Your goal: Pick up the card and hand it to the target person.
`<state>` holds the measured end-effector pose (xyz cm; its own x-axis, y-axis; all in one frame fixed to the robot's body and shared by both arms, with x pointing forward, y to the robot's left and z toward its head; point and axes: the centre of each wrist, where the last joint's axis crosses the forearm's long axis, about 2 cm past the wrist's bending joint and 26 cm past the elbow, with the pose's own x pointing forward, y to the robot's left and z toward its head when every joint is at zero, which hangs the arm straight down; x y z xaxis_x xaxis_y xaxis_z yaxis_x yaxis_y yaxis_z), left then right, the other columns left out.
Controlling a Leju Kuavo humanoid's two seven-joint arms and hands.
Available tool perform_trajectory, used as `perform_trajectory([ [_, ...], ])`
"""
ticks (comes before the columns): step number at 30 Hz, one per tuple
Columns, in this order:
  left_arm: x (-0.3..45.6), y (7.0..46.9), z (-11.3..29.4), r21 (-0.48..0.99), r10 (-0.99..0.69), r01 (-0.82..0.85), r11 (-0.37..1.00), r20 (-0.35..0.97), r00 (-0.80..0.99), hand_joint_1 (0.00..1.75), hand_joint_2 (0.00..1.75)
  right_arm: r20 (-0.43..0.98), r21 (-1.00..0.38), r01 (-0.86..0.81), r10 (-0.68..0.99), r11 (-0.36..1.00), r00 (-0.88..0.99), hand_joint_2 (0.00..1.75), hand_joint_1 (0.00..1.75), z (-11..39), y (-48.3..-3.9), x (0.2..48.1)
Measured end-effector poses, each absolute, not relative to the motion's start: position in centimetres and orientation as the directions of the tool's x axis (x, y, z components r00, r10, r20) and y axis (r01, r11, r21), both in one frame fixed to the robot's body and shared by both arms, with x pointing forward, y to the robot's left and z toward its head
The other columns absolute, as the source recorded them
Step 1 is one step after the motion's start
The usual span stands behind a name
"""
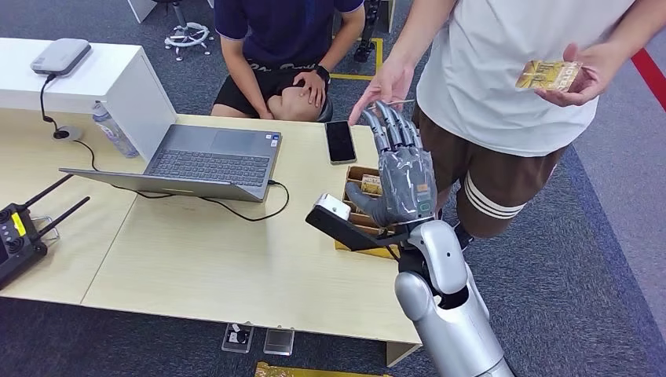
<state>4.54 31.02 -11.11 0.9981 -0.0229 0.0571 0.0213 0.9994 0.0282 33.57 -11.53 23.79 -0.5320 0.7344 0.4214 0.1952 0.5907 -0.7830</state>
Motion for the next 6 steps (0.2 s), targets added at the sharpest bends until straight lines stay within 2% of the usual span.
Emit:
perform_trajectory([
  [6, 4.5, 31.1, -11.1, 0.025, -0.023, 0.021, 0.999, 0.059, 0.998, 0.00, 1.75, 0.562, -0.512, 0.179, 0.485, 0.840, -0.670, 1.75, 0.00, 24.4, -15.9, 33.4],
])
